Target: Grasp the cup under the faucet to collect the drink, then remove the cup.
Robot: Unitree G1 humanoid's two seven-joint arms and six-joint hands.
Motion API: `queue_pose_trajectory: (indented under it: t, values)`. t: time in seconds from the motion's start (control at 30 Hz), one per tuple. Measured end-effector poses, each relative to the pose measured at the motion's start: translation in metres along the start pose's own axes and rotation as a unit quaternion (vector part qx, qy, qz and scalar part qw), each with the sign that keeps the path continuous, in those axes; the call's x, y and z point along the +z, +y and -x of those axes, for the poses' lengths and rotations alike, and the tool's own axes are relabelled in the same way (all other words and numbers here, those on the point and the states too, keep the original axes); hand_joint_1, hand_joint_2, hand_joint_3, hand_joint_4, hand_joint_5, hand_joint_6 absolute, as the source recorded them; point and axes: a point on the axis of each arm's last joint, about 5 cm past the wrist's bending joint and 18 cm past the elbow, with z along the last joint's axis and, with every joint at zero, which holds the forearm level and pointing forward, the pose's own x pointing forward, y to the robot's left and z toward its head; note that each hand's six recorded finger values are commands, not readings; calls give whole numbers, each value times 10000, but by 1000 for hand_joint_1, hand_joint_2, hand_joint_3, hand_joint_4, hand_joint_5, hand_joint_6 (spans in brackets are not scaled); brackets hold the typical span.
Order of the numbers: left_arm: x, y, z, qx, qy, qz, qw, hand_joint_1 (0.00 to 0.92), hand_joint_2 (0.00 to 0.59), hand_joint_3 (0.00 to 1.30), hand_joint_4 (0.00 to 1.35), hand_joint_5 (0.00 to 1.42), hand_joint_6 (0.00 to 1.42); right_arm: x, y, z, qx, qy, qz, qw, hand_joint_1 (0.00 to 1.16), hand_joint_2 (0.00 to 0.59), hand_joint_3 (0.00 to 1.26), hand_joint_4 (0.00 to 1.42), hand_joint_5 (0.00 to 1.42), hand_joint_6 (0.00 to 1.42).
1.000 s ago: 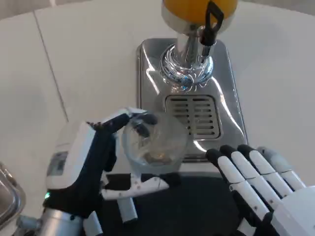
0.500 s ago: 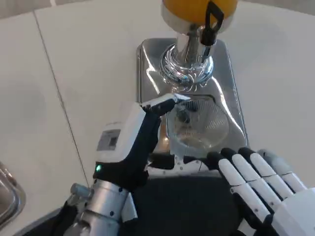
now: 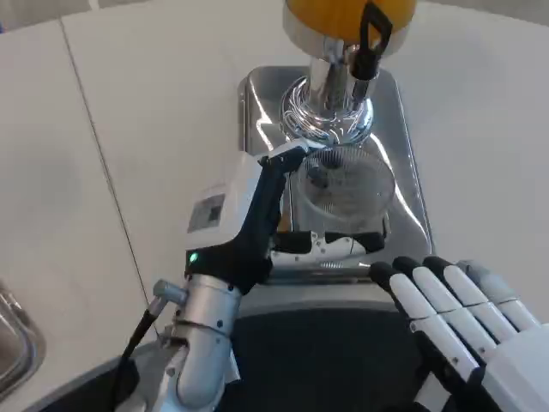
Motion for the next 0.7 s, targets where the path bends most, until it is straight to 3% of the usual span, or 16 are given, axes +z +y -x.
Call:
queue_pose_trajectory:
  t: [0.23, 0.7]
  values:
    - [13, -98, -115, 46, -167, -194, 9997, 682, 0, 1191, 1074, 1394, 1424, -7, -39, 2, 18, 23, -8, 10000, 265, 527, 0, 0, 0, 1]
    - [0, -186, -280, 242, 48, -554, 9982, 682, 0, 1187, 1073, 1380, 1424, -11, -56, -19, -29, 66, -5, 10000, 281, 520, 0, 0, 0, 1]
